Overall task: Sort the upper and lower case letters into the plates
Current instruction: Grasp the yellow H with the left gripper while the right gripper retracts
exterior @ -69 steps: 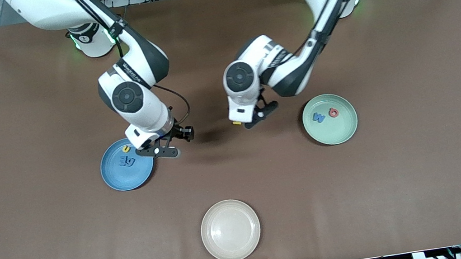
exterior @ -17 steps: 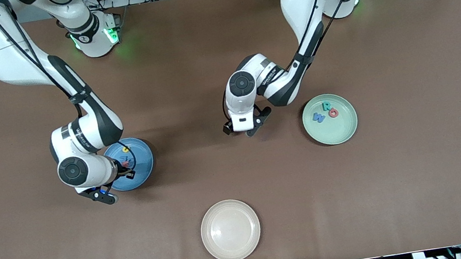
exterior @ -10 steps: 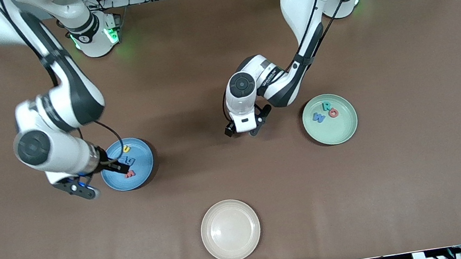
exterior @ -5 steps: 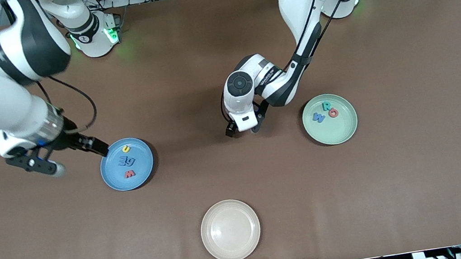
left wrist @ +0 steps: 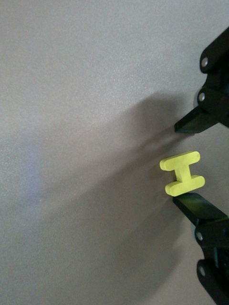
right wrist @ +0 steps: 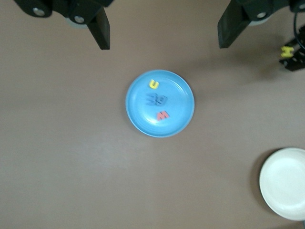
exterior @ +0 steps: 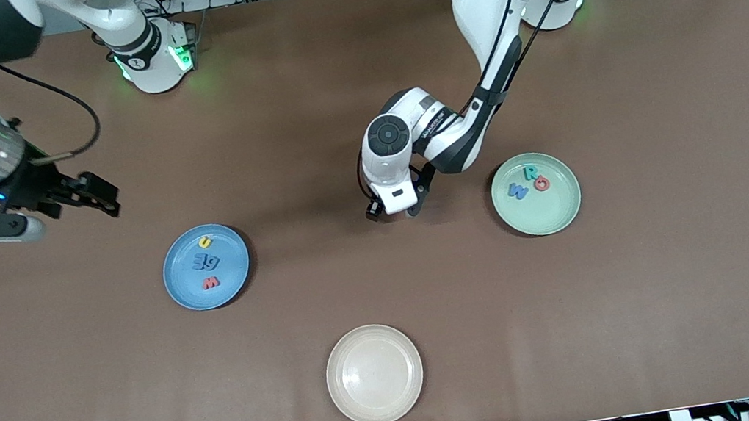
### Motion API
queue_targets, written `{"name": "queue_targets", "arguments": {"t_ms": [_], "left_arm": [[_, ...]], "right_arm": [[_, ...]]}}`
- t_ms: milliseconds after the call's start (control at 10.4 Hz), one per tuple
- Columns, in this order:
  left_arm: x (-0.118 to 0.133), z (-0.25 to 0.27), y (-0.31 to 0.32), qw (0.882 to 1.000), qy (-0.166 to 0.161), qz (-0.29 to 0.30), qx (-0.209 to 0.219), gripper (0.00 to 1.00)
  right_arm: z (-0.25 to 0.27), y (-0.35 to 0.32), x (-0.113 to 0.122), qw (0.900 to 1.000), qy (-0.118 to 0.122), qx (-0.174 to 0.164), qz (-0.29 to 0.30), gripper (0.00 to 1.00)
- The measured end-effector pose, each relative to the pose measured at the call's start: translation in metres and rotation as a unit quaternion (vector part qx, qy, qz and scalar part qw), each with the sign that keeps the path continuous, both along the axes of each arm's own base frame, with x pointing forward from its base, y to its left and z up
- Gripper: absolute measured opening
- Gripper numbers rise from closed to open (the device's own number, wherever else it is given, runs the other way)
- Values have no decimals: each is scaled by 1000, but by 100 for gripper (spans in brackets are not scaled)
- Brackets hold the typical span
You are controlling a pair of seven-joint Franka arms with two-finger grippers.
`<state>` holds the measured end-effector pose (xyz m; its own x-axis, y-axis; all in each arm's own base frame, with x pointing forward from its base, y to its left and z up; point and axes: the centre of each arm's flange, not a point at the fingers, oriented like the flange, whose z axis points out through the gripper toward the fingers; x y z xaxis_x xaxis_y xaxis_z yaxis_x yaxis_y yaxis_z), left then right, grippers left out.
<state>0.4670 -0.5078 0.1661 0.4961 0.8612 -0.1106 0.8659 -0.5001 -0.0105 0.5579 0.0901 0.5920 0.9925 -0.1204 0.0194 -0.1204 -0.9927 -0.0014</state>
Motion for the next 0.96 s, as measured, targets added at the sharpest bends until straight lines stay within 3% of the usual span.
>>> {"name": "queue_targets", "arguments": {"t_ms": [96,479,766,957], "left_arm": [[0,0,0,1000,0,-1,0,55],[-1,1,-1,1000,0,-1,0,40],[0,1,0,1000,2,-20,4,40],[16,6,15,998,22,-46,29,40]], "right_arm": [[10,-15,-2,1000,7,-2,9,100],[27,-42,0,1000,-1,-2,25,100],[32,-55,0,999,-6,-3,49,100],[39,-55,-3,998,-12,-3,53,100]]}}
